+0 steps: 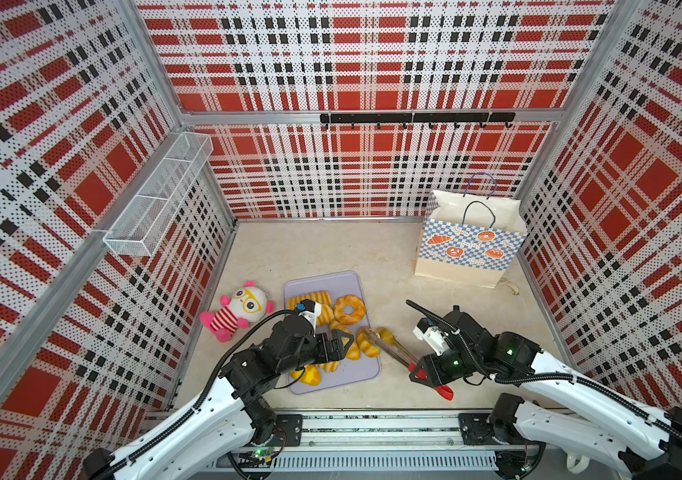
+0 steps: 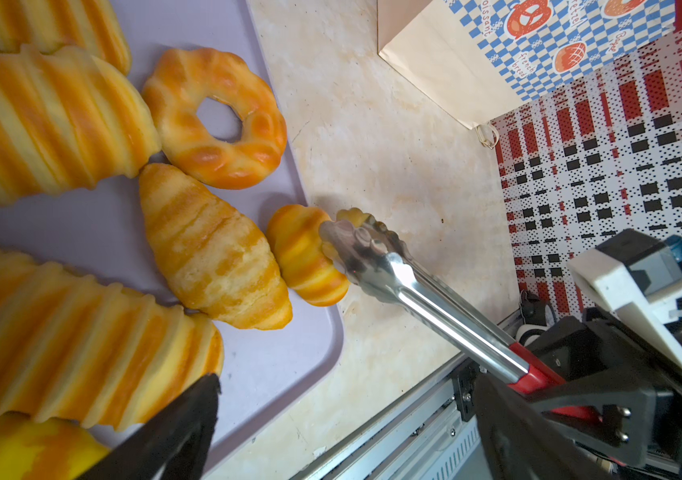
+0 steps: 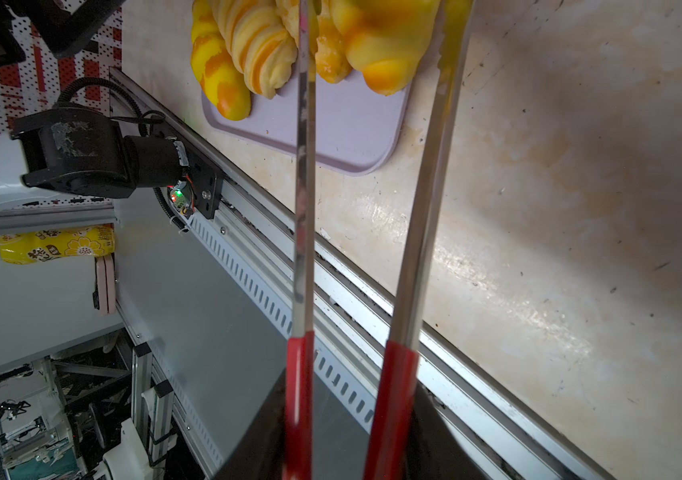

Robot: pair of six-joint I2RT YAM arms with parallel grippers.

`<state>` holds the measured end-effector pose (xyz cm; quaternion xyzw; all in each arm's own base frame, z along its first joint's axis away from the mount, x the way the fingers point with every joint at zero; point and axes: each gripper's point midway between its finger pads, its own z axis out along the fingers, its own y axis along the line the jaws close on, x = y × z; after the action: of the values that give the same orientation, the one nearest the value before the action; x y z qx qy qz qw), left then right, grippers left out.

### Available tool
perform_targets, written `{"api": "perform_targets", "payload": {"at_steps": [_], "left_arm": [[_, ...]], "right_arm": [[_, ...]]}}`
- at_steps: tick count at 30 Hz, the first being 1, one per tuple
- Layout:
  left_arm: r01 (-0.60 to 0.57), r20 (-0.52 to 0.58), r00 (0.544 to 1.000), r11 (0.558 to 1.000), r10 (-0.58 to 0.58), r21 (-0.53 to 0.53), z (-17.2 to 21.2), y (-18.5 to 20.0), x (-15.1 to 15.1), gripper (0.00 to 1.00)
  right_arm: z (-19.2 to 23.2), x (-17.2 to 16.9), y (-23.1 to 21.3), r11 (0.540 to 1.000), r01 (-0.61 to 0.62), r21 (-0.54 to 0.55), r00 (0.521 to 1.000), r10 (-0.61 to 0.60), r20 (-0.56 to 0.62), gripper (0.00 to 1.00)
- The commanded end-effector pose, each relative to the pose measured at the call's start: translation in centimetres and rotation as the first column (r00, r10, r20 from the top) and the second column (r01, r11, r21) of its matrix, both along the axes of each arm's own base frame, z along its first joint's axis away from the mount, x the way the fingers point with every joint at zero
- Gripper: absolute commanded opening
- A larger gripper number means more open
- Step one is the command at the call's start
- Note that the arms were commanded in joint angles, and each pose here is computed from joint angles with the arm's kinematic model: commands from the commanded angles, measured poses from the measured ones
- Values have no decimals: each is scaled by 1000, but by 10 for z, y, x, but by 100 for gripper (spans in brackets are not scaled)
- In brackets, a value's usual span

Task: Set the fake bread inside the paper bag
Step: 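Close the tongs on the small yellow striped bun with the right gripper, then lift the yellow bun with the tongs and carry it over the paper bag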

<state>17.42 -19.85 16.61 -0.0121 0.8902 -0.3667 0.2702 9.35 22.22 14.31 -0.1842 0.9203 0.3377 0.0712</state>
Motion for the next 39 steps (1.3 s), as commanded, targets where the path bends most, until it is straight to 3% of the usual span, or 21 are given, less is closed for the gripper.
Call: {"api": "perform_targets", "payload": {"at_steps": [1,12,18,24,34,39], "left_arm": [[-3,3,1000,1000,3,6,1,1,-1,98],[-3,1,1000,1000,3,10,0,1,-1,98],[-9,7,1000,1000,9,12,2,1,0,98],[-29,50,998,999,30,-14,16,1,7,98],[40,258,966,977,15,-208,81,-28,28,98],[59,377,926,974,29,-219,103,-39,45,98]], "right_arm": [[1,-4,5,999,-20,32,1000,20,5,38],[-7,-3,6,999,-31,-27,999,32,24,34],[16,10,-10,997,43,-59,991,-35,127,27],[52,21,-25,993,116,-20,965,-108,240,24],[123,52,-30,969,182,168,844,-242,479,23],[159,70,-39,940,213,268,720,-336,607,23]]}}
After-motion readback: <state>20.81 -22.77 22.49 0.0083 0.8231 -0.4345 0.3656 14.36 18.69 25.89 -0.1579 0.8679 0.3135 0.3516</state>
